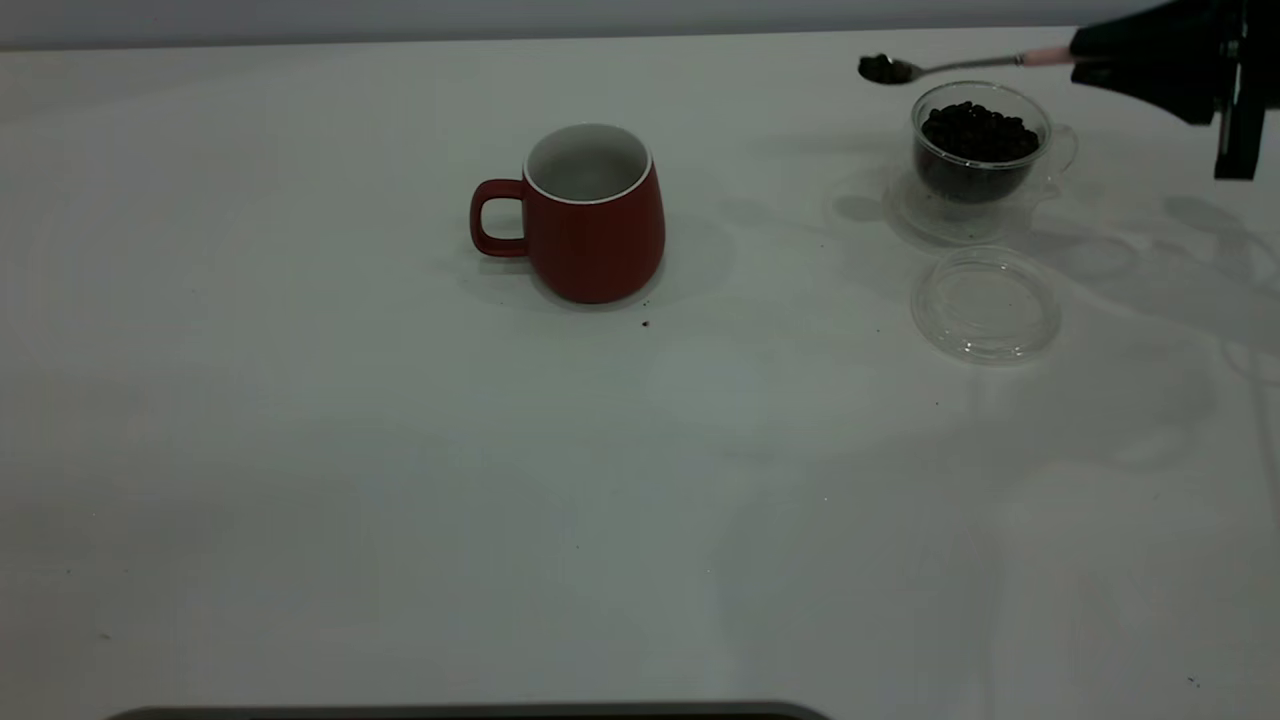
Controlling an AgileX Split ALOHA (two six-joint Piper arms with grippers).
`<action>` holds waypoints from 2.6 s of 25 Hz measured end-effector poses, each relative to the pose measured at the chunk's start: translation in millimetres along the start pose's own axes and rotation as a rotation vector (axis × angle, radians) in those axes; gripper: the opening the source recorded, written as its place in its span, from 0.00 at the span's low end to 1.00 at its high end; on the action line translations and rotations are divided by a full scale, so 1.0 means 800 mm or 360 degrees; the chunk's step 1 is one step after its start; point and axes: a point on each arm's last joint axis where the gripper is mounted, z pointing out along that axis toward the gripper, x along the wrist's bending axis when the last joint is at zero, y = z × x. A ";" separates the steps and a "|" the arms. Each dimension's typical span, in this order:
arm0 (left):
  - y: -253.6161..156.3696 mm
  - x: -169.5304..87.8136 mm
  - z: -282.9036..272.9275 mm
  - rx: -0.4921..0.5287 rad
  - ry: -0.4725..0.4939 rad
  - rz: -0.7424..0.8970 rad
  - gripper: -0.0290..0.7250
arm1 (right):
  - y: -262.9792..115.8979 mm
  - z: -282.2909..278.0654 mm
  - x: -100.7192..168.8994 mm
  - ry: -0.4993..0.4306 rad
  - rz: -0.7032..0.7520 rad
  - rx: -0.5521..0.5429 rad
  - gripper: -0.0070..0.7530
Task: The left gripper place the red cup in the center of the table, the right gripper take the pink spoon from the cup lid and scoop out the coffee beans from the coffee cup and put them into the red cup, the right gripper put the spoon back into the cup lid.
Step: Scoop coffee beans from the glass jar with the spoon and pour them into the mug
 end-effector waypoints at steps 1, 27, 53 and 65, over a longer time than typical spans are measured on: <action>0.000 0.000 0.000 0.0000 0.0000 0.0000 0.65 | 0.000 0.002 0.005 0.0005 -0.0017 0.0005 0.15; 0.000 0.000 0.000 0.0000 0.0000 0.0000 0.65 | -0.071 0.109 0.074 0.0124 -0.0131 0.0305 0.15; 0.000 0.000 0.000 0.0000 0.0000 0.0000 0.65 | -0.106 0.156 0.072 -0.0174 -0.0339 0.0317 0.15; 0.000 0.000 0.000 0.0000 0.0000 0.0000 0.65 | -0.104 0.155 0.078 -0.0164 -0.0391 0.0307 0.15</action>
